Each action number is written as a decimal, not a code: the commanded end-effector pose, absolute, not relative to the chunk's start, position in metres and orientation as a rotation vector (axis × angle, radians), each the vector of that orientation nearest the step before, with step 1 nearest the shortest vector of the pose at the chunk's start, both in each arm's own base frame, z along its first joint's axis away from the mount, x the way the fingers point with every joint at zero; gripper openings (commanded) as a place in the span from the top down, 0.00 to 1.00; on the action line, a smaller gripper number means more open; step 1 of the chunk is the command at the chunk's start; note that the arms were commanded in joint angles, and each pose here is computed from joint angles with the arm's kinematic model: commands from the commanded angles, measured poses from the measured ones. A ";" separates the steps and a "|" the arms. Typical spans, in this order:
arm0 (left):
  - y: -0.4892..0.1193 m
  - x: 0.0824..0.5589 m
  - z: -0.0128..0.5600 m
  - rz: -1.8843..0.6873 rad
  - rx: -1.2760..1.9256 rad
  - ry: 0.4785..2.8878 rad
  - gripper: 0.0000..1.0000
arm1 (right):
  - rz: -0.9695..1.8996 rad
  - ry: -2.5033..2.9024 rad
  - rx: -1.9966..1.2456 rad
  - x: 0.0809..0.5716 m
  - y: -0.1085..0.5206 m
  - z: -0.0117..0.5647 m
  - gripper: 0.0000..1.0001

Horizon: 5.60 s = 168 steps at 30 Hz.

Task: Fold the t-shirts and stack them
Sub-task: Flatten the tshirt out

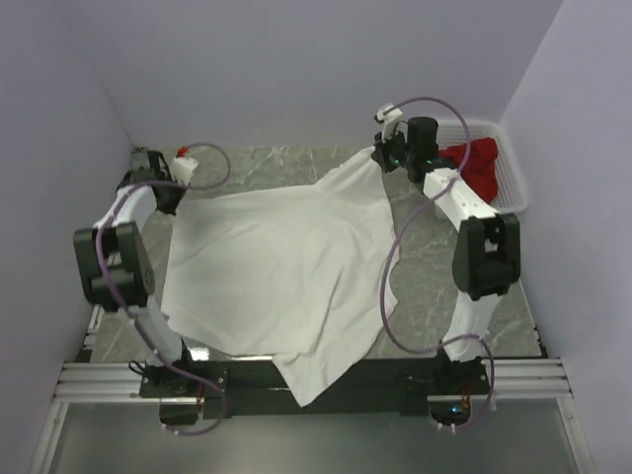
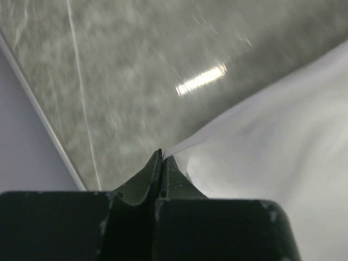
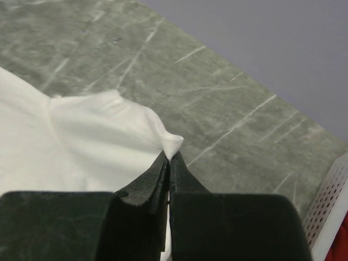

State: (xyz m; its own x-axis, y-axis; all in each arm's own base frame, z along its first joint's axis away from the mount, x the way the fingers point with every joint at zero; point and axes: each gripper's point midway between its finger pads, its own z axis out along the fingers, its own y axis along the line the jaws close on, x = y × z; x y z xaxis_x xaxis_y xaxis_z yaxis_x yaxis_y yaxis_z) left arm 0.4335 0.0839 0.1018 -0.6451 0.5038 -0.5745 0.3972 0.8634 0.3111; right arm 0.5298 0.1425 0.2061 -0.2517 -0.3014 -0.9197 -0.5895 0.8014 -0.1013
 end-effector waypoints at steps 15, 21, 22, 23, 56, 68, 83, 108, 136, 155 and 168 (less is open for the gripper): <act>0.126 0.605 0.078 0.252 0.304 2.307 0.73 | -0.063 1.650 -0.639 0.678 0.159 0.217 0.70; 0.117 0.591 0.148 0.136 0.269 2.236 0.48 | -0.091 1.709 -0.626 0.660 0.156 0.255 0.30; 0.112 0.578 0.152 0.100 0.300 2.260 0.47 | -0.088 1.728 -0.645 0.649 0.153 0.260 0.29; 0.109 0.566 0.157 0.075 0.319 2.271 0.46 | -0.063 1.749 -0.677 0.637 0.156 0.261 0.29; 0.075 0.260 0.065 -0.480 0.358 2.873 0.54 | 0.497 2.687 -1.157 0.253 0.200 0.051 0.64; 0.094 0.238 0.037 -0.402 0.246 2.974 0.57 | 0.530 2.707 -1.148 0.245 0.200 0.046 0.64; 0.079 0.223 0.034 -0.530 0.240 3.009 0.96 | 0.451 2.740 -1.215 0.239 0.185 0.034 0.66; 0.102 0.146 0.066 -0.252 0.310 3.204 0.54 | 0.448 2.713 -1.307 0.214 0.167 0.052 0.67; 0.061 0.312 0.011 -0.310 0.128 2.938 0.57 | 0.169 2.818 -1.461 0.185 0.138 0.009 0.71; 0.066 0.321 0.018 -0.344 0.109 2.913 0.54 | 0.595 2.626 -1.487 0.174 0.173 0.087 0.71; 0.063 0.316 0.015 -0.348 0.085 2.913 0.54 | 0.467 2.680 -1.630 0.136 0.201 0.030 0.73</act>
State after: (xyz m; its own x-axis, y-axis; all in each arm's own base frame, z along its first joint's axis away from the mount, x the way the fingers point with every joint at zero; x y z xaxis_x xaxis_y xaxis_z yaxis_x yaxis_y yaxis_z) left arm 0.3116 0.0593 0.0198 -0.9813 0.0351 -0.1894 0.0800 0.9686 -0.2352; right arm 0.1274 0.1996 0.0426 -0.4566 -0.8784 -0.1413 -0.8627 0.3983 0.3115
